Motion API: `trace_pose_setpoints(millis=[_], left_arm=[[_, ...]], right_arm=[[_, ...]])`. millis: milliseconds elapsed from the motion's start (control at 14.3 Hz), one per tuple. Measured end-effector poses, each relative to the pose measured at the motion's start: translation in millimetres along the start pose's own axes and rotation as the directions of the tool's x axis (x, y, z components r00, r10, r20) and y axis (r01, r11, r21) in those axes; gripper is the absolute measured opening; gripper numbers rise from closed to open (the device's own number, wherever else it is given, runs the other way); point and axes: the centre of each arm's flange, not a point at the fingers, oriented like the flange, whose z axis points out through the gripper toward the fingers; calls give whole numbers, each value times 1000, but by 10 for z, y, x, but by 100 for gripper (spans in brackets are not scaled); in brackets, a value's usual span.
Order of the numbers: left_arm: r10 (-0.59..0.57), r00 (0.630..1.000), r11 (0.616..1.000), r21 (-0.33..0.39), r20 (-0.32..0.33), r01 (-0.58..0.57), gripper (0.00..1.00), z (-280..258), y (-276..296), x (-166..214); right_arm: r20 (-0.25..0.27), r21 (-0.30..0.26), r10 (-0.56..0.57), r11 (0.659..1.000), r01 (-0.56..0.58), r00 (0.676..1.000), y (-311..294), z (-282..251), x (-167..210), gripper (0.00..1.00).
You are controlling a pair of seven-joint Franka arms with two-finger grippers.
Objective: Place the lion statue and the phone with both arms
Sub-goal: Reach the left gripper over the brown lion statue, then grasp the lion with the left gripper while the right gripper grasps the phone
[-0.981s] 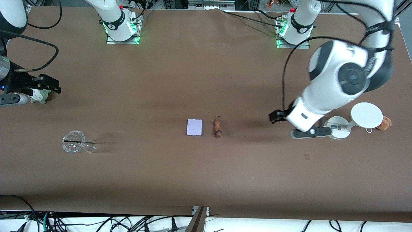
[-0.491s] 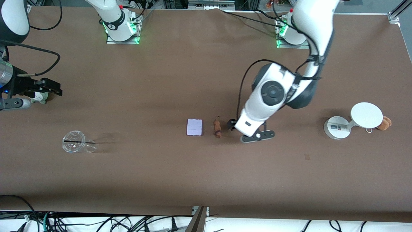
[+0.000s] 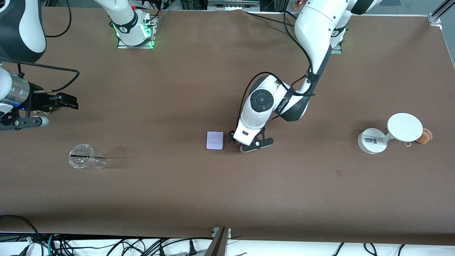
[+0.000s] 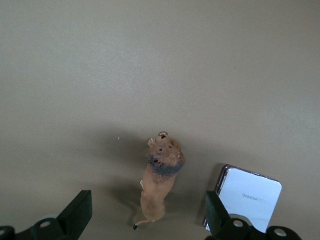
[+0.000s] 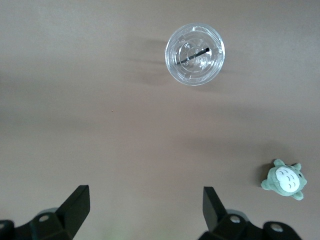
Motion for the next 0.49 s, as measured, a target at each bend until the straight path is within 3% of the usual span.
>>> trace_pose_setpoints(millis=[491], left_arm=[[-9, 1000, 1000, -14, -21, 9, 100, 383, -27, 2]], right_arm=[[20, 0, -12, 1000, 12, 1000, -72, 112, 62, 100]])
